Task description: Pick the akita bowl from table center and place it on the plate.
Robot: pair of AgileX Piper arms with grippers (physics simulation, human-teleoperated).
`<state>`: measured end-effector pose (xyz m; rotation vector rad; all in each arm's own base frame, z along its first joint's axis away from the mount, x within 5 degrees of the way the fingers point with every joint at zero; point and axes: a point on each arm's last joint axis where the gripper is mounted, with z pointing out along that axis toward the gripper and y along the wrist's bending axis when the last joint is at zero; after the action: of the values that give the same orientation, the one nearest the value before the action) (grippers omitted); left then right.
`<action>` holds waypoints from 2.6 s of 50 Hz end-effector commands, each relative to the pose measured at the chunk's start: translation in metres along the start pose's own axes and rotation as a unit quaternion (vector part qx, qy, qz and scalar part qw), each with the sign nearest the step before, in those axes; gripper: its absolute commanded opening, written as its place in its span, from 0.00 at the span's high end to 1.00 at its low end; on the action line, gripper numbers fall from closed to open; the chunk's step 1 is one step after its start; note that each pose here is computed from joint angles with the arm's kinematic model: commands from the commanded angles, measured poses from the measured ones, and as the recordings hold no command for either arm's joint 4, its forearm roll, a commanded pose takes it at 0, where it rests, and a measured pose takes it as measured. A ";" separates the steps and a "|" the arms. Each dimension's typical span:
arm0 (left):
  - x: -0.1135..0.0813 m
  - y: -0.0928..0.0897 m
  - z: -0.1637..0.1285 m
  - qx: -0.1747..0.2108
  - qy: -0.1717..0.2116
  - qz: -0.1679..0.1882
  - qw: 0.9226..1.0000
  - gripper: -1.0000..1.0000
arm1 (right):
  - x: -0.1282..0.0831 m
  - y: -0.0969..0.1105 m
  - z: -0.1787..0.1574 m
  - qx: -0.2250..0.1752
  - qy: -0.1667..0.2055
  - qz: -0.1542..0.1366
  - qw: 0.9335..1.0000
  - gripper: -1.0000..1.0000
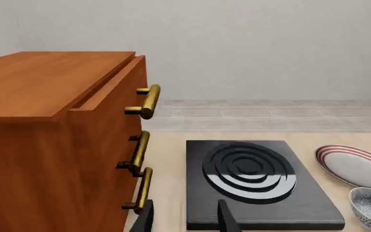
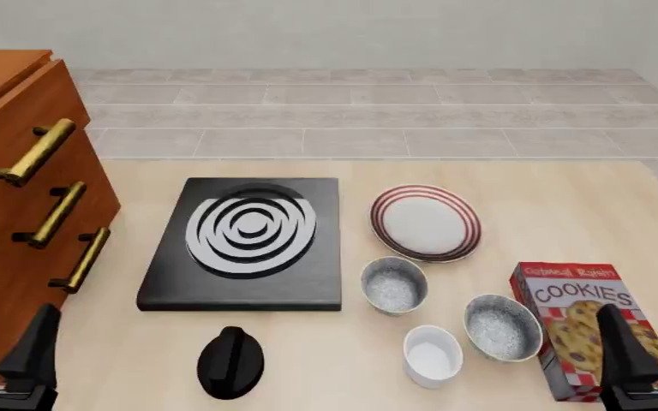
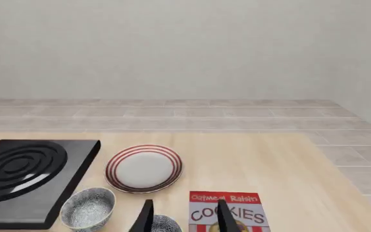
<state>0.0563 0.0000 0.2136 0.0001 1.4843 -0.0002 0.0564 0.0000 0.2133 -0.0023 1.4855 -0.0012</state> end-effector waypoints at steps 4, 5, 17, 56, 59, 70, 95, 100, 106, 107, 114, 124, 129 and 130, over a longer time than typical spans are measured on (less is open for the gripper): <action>-0.001 0.000 0.000 0.001 0.002 0.001 1.000 0.00 | -0.002 0.001 0.000 -0.005 0.000 -0.001 1.000 0.00; -0.001 0.000 0.000 0.001 0.002 0.000 1.000 0.00 | -0.001 0.001 0.000 -0.005 0.000 0.000 1.000 0.00; 0.000 0.000 0.000 -0.003 0.003 -0.002 1.000 0.00 | -0.003 0.001 0.000 -0.008 0.005 0.005 1.000 0.00; 0.001 0.000 0.005 0.002 0.017 -0.002 1.000 0.00 | -0.082 0.022 0.043 -0.127 0.083 -0.093 0.984 0.00; 0.002 -0.001 0.004 0.006 0.017 0.000 1.000 0.00 | -0.084 0.026 0.048 -0.140 0.085 -0.101 0.981 0.00; 0.004 -0.002 0.009 0.011 0.034 -0.002 0.999 0.00 | -0.090 0.042 0.071 -0.184 0.112 -0.130 0.968 0.00; 0.005 -0.001 0.011 0.009 0.040 0.000 0.999 0.00 | -0.074 0.088 0.120 -0.277 0.194 -0.216 0.916 0.00; 0.005 -0.001 0.011 0.009 0.040 -0.001 0.999 0.00 | -0.074 0.092 0.127 -0.280 0.204 -0.221 0.912 0.00; 0.005 -0.001 0.012 0.010 0.041 -0.001 0.999 0.00 | -0.062 0.108 0.133 -0.310 0.231 -0.243 0.889 0.00; 0.005 -0.001 0.012 0.010 0.041 0.000 0.999 0.00 | -0.060 0.111 0.135 -0.316 0.235 -0.246 0.886 0.00; 0.005 -0.001 0.010 0.009 0.039 -0.002 0.999 0.00 | -0.055 0.125 0.143 -0.335 0.249 -0.264 0.869 0.00; 0.005 -0.001 0.010 0.011 0.040 -0.005 0.999 0.00 | -0.034 0.144 0.154 -0.363 0.279 -0.293 0.839 0.00; 0.005 -0.001 0.010 0.009 0.039 -0.005 0.999 0.00 | -0.026 0.148 0.157 -0.366 0.293 -0.293 0.833 0.00; 0.005 -0.001 0.010 0.010 0.039 -0.005 0.999 0.00 | -0.021 0.150 0.156 -0.369 0.298 -0.295 0.829 0.00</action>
<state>0.0670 -0.0014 0.2097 0.0105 1.5629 -0.0213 0.2023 0.1352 0.2663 -1.1092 1.9196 0.0722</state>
